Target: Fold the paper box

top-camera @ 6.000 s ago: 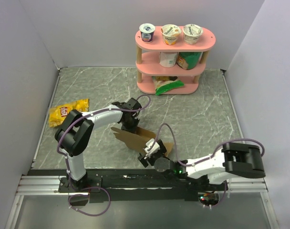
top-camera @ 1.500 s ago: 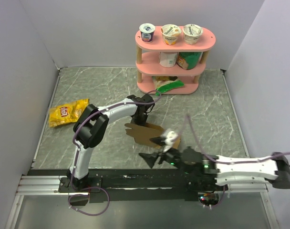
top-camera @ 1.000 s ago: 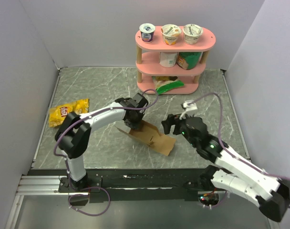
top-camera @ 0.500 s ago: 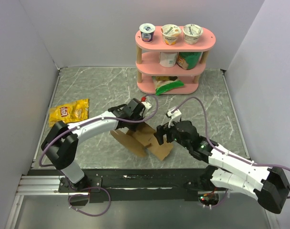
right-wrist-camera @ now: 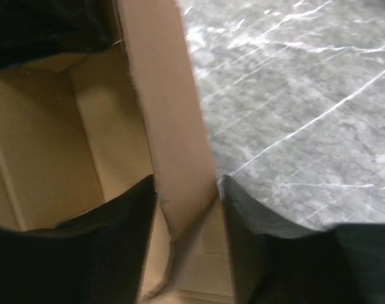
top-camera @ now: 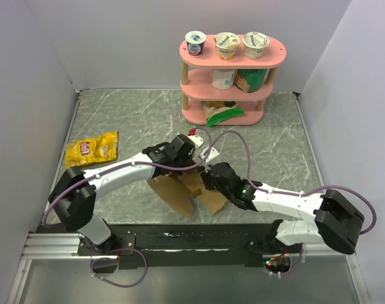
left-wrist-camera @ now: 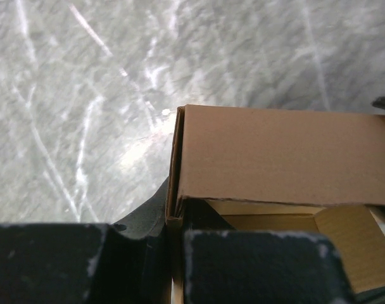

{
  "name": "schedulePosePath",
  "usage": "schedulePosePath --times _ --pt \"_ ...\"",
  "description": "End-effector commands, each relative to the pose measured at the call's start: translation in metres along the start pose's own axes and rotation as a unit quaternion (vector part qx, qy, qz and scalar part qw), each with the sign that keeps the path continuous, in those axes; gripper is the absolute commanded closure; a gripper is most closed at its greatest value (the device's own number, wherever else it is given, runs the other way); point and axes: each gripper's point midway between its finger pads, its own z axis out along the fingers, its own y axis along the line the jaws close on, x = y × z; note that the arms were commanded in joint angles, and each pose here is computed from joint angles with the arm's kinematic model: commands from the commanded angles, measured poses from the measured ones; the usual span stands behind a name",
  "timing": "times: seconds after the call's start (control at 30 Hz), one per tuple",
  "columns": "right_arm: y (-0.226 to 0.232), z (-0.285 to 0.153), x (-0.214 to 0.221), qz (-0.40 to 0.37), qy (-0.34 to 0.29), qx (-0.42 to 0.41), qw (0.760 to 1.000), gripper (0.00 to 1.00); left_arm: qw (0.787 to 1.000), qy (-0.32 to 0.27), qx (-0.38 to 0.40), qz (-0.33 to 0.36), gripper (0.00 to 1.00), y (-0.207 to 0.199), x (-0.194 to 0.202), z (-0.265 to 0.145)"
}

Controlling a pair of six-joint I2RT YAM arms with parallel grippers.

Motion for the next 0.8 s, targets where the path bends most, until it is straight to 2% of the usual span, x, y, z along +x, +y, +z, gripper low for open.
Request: schedulePosePath --times 0.0,0.07,0.2,0.43,0.6,0.63,0.67,0.7,0.77 --pt "0.007 0.003 -0.043 0.016 -0.051 0.018 0.998 0.70 0.999 -0.022 -0.037 -0.024 0.99 0.010 -0.012 -0.004" --pt "0.008 0.006 -0.038 0.018 -0.043 0.018 0.999 0.89 0.998 -0.020 -0.046 -0.027 0.99 0.011 -0.010 -0.002" --pt "0.015 0.006 -0.036 0.023 -0.040 0.001 0.999 0.93 0.996 -0.020 -0.085 -0.029 0.99 0.021 -0.005 0.001" --pt "0.035 0.000 -0.040 0.037 -0.050 -0.060 0.996 0.93 0.991 -0.024 -0.126 -0.031 0.99 0.019 -0.002 0.010" --pt "0.040 0.000 -0.037 0.042 -0.039 -0.069 0.996 0.93 0.992 -0.014 -0.121 -0.035 0.99 0.013 0.001 0.019" --pt "0.038 0.002 -0.037 0.045 -0.035 -0.062 0.996 0.93 0.992 -0.006 -0.120 -0.035 0.96 0.011 0.004 0.022" --pt "0.034 0.007 -0.026 0.041 -0.011 -0.048 0.998 0.93 0.993 0.003 -0.116 -0.035 0.88 0.010 0.005 0.021" --pt "0.031 0.009 -0.028 0.045 -0.009 -0.040 0.998 0.94 0.993 0.006 -0.115 -0.038 0.70 0.009 0.006 0.021" --pt "0.028 0.016 -0.017 0.044 0.010 -0.027 0.999 0.94 0.994 0.011 -0.098 -0.040 0.45 0.004 0.008 0.021"
